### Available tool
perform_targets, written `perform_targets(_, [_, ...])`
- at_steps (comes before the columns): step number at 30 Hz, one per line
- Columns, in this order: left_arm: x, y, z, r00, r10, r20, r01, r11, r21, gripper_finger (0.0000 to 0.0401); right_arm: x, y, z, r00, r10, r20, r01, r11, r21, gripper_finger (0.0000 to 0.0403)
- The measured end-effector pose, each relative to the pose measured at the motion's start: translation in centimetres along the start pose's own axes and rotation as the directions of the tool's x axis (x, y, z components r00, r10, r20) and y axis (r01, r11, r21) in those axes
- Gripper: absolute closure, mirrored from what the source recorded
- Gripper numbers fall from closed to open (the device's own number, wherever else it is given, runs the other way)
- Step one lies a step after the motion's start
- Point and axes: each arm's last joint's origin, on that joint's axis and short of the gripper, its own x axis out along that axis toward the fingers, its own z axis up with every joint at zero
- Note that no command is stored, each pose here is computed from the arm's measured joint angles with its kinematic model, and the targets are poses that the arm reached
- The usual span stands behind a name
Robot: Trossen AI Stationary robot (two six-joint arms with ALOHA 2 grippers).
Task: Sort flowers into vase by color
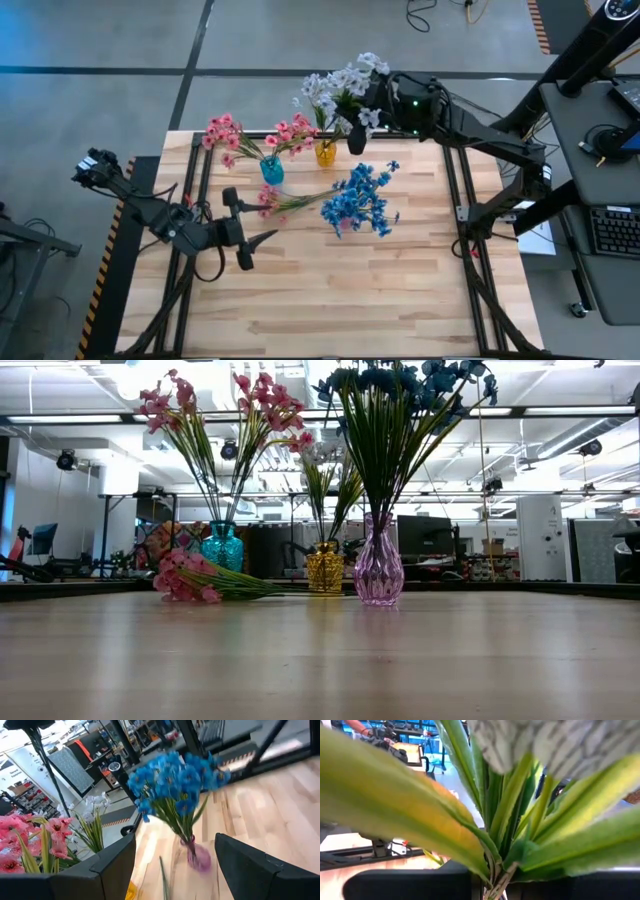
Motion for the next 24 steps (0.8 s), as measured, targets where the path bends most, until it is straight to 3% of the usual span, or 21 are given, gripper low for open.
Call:
perform_targets(4, [0.0,0.4,1.0,0.997,0.023,0.073,-0.019,0.998,-0.062,0.0148,-0.1,0.0,0.0,1.000,0.000,0.000,0.000,1.000,-0.002,0.0370])
perform_targets(10, [0.2,2.0,3.1,0.985,0.061,0.161,-0.057,0.998,-0.027,0.0156,-0.8,-0.1,1.2,1.000,0.000,0.022,0.001,1.000,-0.021,0.0369])
perform_targets(15, [0.9,3.1,3.9,0.972,-0.044,0.233,0.045,0.999,0.002,0.0165,-2.0,-0.3,2.2,1.000,0.012,-0.015,-0.013,0.999,-0.050,0.0369])
perform_targets(24, [3.2,4.5,2.6,0.988,0.007,0.153,-0.016,0.998,0.060,0.0171,-0.7,0.0,1.3,0.993,0.099,-0.070,-0.107,0.987,-0.122,0.0369])
